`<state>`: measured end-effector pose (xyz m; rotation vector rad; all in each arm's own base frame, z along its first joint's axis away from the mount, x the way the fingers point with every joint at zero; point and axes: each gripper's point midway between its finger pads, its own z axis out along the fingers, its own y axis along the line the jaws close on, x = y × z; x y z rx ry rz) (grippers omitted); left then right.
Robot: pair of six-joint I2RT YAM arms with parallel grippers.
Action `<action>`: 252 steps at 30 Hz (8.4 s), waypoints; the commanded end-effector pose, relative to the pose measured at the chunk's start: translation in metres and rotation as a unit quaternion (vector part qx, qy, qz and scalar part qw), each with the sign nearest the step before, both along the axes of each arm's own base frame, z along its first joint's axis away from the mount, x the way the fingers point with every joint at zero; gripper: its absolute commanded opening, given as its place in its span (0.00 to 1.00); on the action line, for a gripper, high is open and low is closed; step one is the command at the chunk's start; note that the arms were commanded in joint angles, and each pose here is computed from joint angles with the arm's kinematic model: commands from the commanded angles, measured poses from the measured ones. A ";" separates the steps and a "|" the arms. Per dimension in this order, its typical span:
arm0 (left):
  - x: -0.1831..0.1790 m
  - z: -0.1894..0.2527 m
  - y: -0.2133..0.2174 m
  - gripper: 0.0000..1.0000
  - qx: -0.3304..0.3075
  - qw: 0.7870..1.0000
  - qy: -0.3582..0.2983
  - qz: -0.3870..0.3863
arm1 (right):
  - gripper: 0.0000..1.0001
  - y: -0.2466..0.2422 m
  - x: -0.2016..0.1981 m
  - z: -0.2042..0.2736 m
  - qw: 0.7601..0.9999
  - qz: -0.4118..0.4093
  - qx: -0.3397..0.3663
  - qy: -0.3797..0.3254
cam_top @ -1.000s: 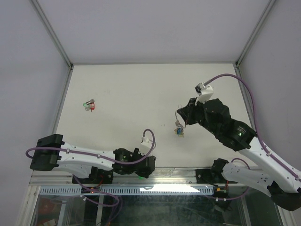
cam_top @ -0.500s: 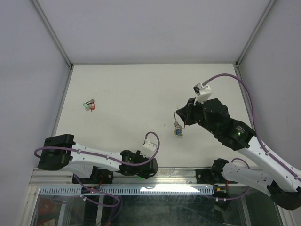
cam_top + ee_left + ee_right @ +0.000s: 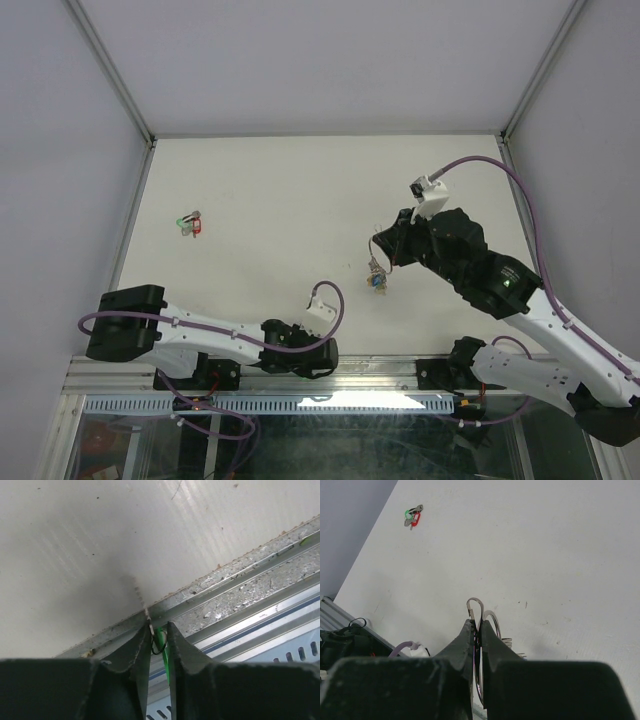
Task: Put the keys on the keyring
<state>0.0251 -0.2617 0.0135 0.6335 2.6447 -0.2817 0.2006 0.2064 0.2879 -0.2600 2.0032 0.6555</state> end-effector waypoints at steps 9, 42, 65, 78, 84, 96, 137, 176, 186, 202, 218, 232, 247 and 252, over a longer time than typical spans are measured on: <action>0.015 0.031 0.001 0.00 -0.035 0.998 -0.048 -0.008 | 0.00 0.003 0.004 0.023 0.999 -0.005 0.037 -0.027; 0.158 0.043 -0.019 0.51 -0.057 0.983 -0.121 -0.126 | 0.00 -0.007 0.003 0.022 0.998 0.013 -0.004 -0.066; 0.119 0.102 -0.034 0.54 -0.168 0.945 -0.121 -0.253 | 0.00 0.001 0.001 0.013 0.998 0.028 0.000 -0.051; 0.134 0.104 0.007 0.62 -0.037 0.809 -0.307 -0.500 | 0.00 -0.013 -0.003 0.018 0.997 0.018 -0.007 -0.070; 0.120 0.098 0.010 0.64 -0.050 0.779 -0.319 -0.538 | 0.00 -0.013 -0.003 0.016 0.997 0.021 -0.012 -0.068; 0.128 0.066 0.008 0.41 0.003 0.730 -0.294 -0.617 | 0.00 -0.018 -0.005 0.009 0.998 0.013 -0.017 -0.065; 0.121 0.031 -0.007 0.29 -0.031 0.744 -0.122 -0.656 | 0.00 -0.025 -0.006 0.004 0.998 0.003 -0.024 -0.057; 0.128 0.019 -0.004 0.00 -0.006 0.757 -0.095 -0.647 | 0.00 -0.032 -0.008 0.002 0.998 -0.003 -0.029 -0.058; 0.178 0.086 -0.020 0.00 -0.003 0.852 -0.221 -0.475 | 0.00 -0.035 -0.008 0.004 0.997 0.000 -0.037 -0.070; 0.196 0.197 -0.024 0.00 -0.114 0.928 -0.268 -0.231 | 0.00 0.011 -0.029 0.007 0.983 0.161 -0.054 -0.070; 0.149 0.262 -0.048 0.00 -0.180 0.842 -0.318 -0.397 | 0.00 0.065 -0.030 -0.003 0.973 0.228 -0.031 0.014; 0.137 0.267 -0.060 0.00 -0.181 0.827 -0.316 -0.428 | 0.00 0.084 -0.039 -0.004 0.967 0.254 -0.010 0.029; 0.142 0.270 -0.059 0.00 -0.173 0.831 -0.324 -0.418 | 0.00 0.086 -0.043 -0.012 0.965 0.259 -0.012 0.040; 0.145 0.271 -0.056 0.00 -0.165 0.835 -0.331 -0.407 | 0.00 0.082 -0.040 -0.017 0.968 0.245 -0.021 0.046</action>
